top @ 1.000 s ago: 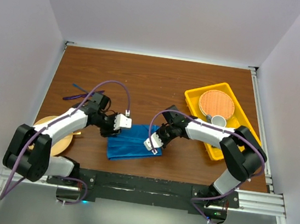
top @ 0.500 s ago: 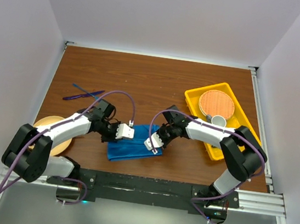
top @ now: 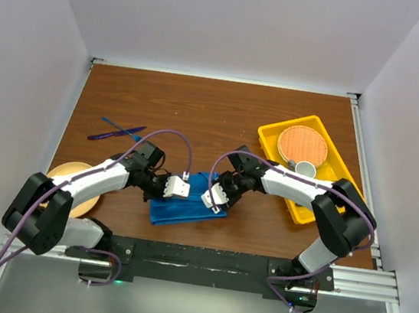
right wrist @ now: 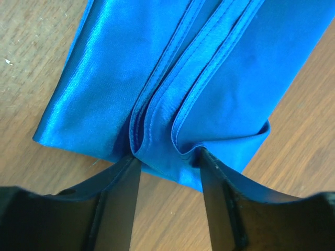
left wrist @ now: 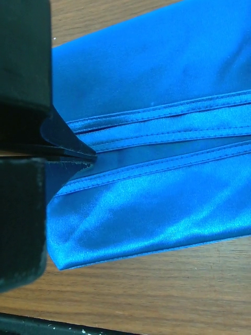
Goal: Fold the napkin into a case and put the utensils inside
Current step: Fold the lower triangle-folded napkin at the center of the board.
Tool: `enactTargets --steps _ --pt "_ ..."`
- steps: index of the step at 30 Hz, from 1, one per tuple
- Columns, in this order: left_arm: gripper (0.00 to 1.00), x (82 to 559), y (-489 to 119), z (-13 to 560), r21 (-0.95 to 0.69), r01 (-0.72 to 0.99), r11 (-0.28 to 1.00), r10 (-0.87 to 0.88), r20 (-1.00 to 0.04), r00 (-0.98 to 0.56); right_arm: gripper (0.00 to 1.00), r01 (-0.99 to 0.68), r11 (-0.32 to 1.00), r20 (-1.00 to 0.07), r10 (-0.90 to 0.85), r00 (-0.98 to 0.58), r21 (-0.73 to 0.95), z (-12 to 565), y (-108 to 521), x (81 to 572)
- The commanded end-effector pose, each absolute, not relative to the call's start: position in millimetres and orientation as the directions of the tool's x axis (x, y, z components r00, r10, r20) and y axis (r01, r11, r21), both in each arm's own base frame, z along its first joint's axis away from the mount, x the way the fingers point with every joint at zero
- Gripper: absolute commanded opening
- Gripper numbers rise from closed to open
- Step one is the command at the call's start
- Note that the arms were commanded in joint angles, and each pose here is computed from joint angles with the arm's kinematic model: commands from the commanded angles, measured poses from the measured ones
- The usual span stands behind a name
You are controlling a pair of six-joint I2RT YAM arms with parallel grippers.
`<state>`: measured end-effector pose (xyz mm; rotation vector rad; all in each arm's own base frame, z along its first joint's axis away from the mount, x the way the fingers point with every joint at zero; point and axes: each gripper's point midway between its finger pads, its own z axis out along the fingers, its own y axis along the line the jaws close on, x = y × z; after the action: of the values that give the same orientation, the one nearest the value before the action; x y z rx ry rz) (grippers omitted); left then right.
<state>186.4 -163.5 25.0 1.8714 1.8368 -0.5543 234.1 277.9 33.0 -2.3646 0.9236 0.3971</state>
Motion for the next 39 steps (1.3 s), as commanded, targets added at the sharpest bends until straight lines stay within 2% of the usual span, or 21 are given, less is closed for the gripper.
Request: enactTargets --steps 1,7,8,14,17,20,21,22,24,25,31,39 --pt "0.00 187 -172 36 0.047 0.999 -0.006 0.790 -0.612 0.034 0.59 -0.709 -0.567 -0.458 -0.542 0.704 -0.420 58 278 238" --pt "0.00 186 -174 37 0.040 0.999 0.005 0.788 -0.615 0.020 0.71 -0.744 -0.526 -0.476 -0.572 0.668 -0.412 66 273 237" --pt "0.00 187 -174 37 0.040 0.999 0.010 0.787 -0.617 0.017 0.78 -0.754 -0.515 -0.484 -0.579 0.656 -0.407 67 273 236" --pt "0.00 192 -180 45 0.031 0.998 0.048 0.772 -0.636 -0.017 0.79 -0.822 -0.429 -0.536 -0.624 0.569 -0.374 80 269 234" --pt "0.00 198 -183 53 0.040 0.996 0.074 0.761 -0.648 -0.030 0.74 -0.871 -0.350 -0.588 -0.643 0.491 -0.345 93 269 235" --pt "0.11 206 -187 65 0.067 0.991 0.114 0.742 -0.669 -0.040 0.63 -0.918 -0.253 -0.643 -0.657 0.395 -0.306 107 268 237" --pt "0.19 209 -188 69 0.080 0.989 0.125 0.735 -0.677 -0.038 0.59 -0.926 -0.238 -0.650 -0.661 0.375 -0.293 108 267 236" --pt "0.22 214 -190 76 0.104 0.984 0.146 0.722 -0.691 -0.034 0.51 -0.938 -0.207 -0.663 -0.665 0.344 -0.279 110 266 237" --pt "0.30 223 -190 80 0.144 0.974 0.176 0.714 -0.699 -0.026 0.43 -0.942 -0.199 -0.676 -0.658 0.332 -0.269 110 265 231" --pt "0.32 225 -190 79 0.148 0.971 0.187 0.715 -0.698 -0.031 0.33 -0.944 -0.197 -0.682 -0.654 0.328 -0.266 110 265 229" --pt "0.38 231 -191 66 0.150 0.975 0.166 0.738 -0.674 -0.021 0.15 -0.934 -0.242 -0.707 -0.612 0.356 -0.262 106 262 209" --pt "0.42 224 -196 48 0.152 0.979 0.139 0.763 -0.646 -0.008 0.10 -0.885 -0.369 -0.678 -0.576 0.457 -0.283 79 261 179"
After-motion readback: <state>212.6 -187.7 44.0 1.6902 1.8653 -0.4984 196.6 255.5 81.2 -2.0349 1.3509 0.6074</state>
